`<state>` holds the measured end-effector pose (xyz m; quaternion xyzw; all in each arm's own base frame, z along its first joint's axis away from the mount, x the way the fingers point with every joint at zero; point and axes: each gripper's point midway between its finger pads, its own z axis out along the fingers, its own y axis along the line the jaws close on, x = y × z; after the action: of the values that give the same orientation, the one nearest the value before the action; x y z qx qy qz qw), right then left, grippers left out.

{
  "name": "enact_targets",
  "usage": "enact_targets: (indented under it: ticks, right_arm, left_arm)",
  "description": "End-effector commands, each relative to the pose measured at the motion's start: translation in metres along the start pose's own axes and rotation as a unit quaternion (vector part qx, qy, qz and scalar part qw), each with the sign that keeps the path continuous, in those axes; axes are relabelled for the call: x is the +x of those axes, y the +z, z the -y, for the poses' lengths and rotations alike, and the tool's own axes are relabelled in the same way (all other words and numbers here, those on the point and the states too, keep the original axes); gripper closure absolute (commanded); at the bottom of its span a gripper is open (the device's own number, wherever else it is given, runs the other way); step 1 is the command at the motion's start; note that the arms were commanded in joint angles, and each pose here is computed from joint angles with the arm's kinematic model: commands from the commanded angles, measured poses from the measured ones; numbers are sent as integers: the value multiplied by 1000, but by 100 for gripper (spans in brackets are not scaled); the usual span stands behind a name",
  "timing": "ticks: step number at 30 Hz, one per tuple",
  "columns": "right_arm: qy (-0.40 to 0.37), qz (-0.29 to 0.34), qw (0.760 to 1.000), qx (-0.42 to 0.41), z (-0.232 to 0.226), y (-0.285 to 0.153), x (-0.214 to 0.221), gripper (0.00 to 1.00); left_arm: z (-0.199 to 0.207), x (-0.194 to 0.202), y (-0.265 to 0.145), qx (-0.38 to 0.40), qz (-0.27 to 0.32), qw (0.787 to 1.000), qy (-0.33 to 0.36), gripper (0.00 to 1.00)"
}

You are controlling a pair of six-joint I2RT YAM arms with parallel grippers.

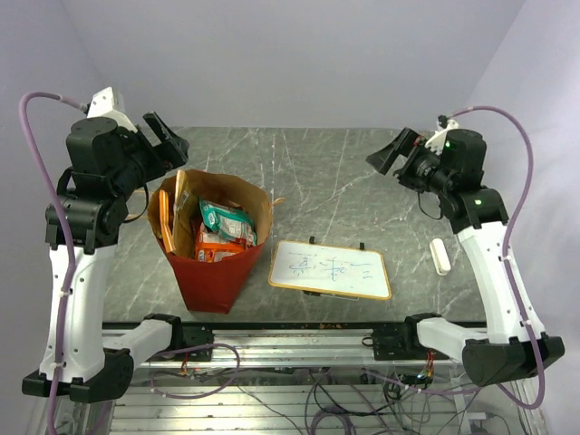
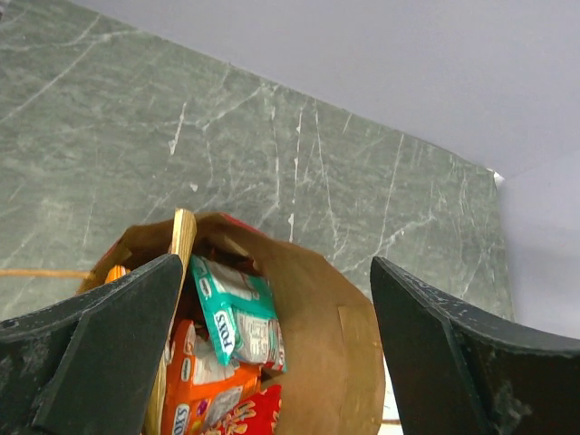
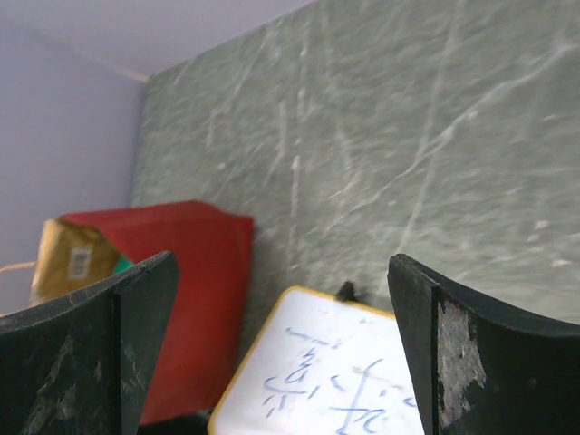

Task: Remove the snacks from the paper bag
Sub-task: Move the paper bag to the center of the board.

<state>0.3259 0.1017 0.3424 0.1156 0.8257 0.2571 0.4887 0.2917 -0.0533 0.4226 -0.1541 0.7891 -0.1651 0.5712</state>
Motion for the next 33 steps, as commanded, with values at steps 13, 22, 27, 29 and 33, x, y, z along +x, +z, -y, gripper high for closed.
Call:
enact_targets:
  ticks: [13, 22, 27, 29, 33]
  right_arm:
    - [85, -234, 938, -240, -211, 27, 173, 0]
    - [107, -236, 946, -194, -235, 23, 201, 7]
    - [110, -226, 953, -169, -229, 25, 201, 6]
    - [98, -220, 958, -155, -227, 26, 199, 6]
    - [85, -217, 963, -138, -222, 28, 200, 17]
  left_arm:
    - [1, 40, -60, 27, -80, 996, -1, 5]
    - [-3, 39, -74, 20, -88, 996, 19, 4]
    - [-2, 39, -77, 23, -91, 995, 23, 5]
    - [-3, 40, -76, 22, -92, 995, 22, 5]
    - [-5, 43, -77, 18, -92, 995, 17, 5]
